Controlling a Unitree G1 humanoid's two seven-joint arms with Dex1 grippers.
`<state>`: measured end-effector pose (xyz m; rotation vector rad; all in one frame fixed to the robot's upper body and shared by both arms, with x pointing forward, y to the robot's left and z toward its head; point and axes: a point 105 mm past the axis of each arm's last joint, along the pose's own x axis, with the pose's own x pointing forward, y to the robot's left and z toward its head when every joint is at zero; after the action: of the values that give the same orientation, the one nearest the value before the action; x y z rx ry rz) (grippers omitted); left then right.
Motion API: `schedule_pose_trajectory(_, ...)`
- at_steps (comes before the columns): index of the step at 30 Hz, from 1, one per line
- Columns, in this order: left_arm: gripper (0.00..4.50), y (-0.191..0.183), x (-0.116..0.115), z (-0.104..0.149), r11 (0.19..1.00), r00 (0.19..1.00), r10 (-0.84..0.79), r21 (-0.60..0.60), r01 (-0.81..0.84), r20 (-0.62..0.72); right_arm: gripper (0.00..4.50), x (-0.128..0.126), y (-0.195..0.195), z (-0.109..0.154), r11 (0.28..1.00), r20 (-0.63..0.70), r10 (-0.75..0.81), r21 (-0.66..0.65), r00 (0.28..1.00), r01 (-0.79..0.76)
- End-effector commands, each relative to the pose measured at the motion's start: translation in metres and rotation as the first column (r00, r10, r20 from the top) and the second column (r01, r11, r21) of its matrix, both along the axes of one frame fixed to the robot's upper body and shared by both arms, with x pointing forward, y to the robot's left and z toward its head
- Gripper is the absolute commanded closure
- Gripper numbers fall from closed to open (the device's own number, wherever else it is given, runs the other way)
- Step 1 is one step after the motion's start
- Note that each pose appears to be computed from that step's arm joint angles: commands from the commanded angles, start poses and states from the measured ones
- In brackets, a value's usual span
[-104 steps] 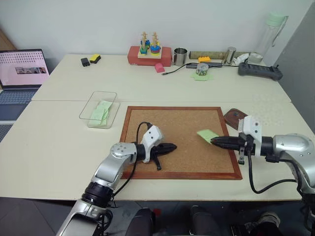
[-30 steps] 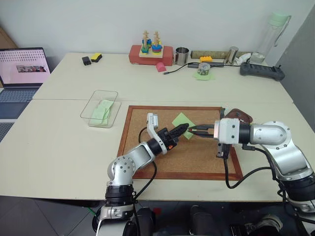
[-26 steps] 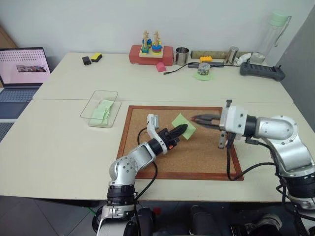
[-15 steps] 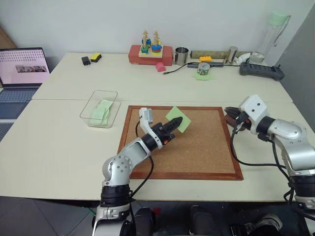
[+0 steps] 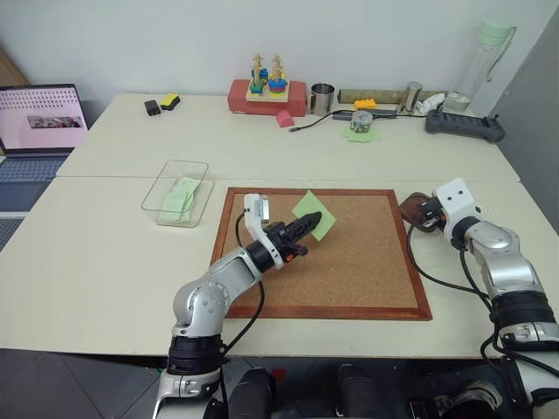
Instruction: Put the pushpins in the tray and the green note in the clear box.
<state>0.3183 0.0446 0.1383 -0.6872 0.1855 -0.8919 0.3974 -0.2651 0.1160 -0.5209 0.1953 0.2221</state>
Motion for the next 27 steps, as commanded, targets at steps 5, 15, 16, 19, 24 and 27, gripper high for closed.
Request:
schedule_pose_trajectory(5, 4.50, 0.004, 0.000, 0.018, 1.000, 0.996, 0.021, -0.005, -0.021, 0.085, 1.76, 0.002, -0.001, 0.030, 1.000, 0.100, 0.010, 0.021, 0.995, -0.012)
schedule_pose_trajectory(15, 4.50, 0.098, 0.032, 0.054, 0.864, 0.853, 0.412, 0.161, -0.478, 0.320, 1.54, -0.051, 0.086, 0.096, 0.810, 0.127, 0.580, 0.012, 0.805, -0.586)
schedule_pose_trajectory(16, 4.50, 0.113, 0.036, 0.057, 0.829, 0.822, 0.455, 0.174, -0.531, 0.342, 1.54, -0.059, 0.099, 0.101, 0.761, 0.117, 0.643, 0.021, 0.757, -0.649)
schedule_pose_trajectory(19, 4.50, 0.153, 0.041, 0.072, 0.712, 0.712, 0.540, 0.208, -0.671, 0.448, 1.54, -0.081, 0.133, 0.113, 0.615, 0.075, 0.785, 0.029, 0.615, -0.788)
schedule_pose_trajectory(24, 4.50, 0.203, 0.046, 0.089, 0.534, 0.572, 0.583, 0.258, -0.805, 0.577, 1.54, -0.088, 0.157, 0.126, 0.517, 0.058, 0.852, 0.062, 0.521, -0.854)
schedule_pose_trajectory(27, 4.50, 0.224, 0.051, 0.090, 0.431, 0.534, 0.555, 0.328, -0.840, 0.637, 1.54, -0.085, 0.160, 0.123, 0.509, 0.044, 0.858, 0.057, 0.511, -0.859)
